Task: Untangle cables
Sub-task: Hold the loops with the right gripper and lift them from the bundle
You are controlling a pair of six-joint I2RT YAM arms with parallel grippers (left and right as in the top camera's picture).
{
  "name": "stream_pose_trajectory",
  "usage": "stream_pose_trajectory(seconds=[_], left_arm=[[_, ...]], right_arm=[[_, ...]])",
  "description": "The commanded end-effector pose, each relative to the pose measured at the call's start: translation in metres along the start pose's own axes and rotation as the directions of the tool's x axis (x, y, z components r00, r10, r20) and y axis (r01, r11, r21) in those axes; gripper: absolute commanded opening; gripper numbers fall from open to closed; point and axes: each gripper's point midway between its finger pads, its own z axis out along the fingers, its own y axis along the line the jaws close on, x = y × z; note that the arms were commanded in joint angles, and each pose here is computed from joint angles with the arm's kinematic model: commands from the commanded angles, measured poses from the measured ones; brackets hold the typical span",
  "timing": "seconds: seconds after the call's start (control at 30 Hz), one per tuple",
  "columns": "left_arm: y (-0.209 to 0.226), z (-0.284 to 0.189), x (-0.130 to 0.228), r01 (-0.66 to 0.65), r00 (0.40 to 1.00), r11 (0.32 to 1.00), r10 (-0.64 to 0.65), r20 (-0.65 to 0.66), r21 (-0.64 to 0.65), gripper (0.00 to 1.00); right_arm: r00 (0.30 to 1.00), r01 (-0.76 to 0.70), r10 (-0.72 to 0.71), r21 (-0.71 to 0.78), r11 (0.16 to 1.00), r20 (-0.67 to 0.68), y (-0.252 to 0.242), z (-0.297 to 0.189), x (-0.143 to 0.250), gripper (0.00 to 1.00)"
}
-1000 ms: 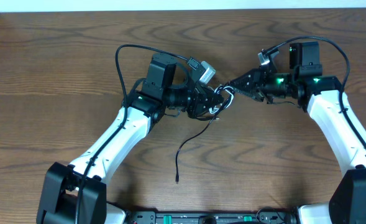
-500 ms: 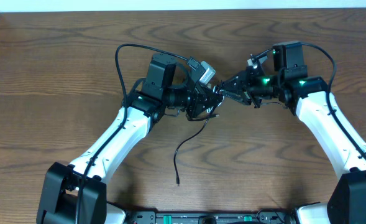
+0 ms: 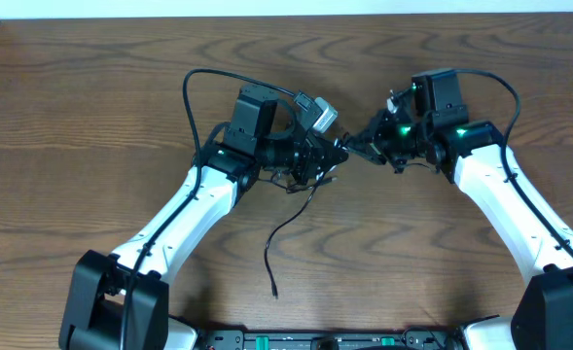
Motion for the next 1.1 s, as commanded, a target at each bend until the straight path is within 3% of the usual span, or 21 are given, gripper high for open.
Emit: stream_pose_trajectory(seconds=[0.0, 0.4, 0.53, 0.67, 0.73, 0.83, 1.07], left_arm=[[-0.011, -0.003, -0.013, -0.059, 0.998, 0.998, 0.058, 0.033, 0.034, 0.07], [-0.008, -0.005, -0.014, -0.020, 0.999, 0.999, 0.019, 0.036, 0.029, 0.07], [-0.002, -0.010, -0.018, 0.117, 0.992, 0.993, -0.118, 0.050, 0.023, 0.08], [0.017, -0.016, -0.028, 0.319, 0.943, 0.947, -0.313, 0.114, -0.041, 0.07], [0.025, -0.020, -0.034, 0.396, 0.910, 0.916, -0.385, 0.151, -0.053, 0.07], [0.028, -0.025, -0.045, 0.485, 0.860, 0.874, -0.472, 0.196, -0.022, 0.07], [0.026, -0.028, -0.059, 0.525, 0.825, 0.851, -0.515, 0.234, 0.021, 0.07]], right_arm=[[0.996, -0.033, 0.019, 0.150, 0.988, 0.090, -0.033, 0.003, -0.009, 0.01], [0.995, -0.036, 0.018, 0.181, 0.983, 0.100, -0.074, -0.004, -0.024, 0.01], [0.983, 0.182, -0.182, 0.022, 0.983, -0.022, -0.049, -0.004, -0.010, 0.02], [0.924, 0.360, -0.371, -0.124, 0.925, -0.089, -0.029, -0.006, 0.008, 0.18], [0.901, 0.400, -0.422, -0.192, 0.896, -0.095, -0.020, -0.008, 0.014, 0.24], [0.883, 0.432, -0.462, -0.249, 0.867, -0.077, -0.008, -0.010, 0.014, 0.41], [0.918, 0.368, -0.396, -0.313, 0.876, -0.030, 0.014, -0.012, 0.002, 0.39]])
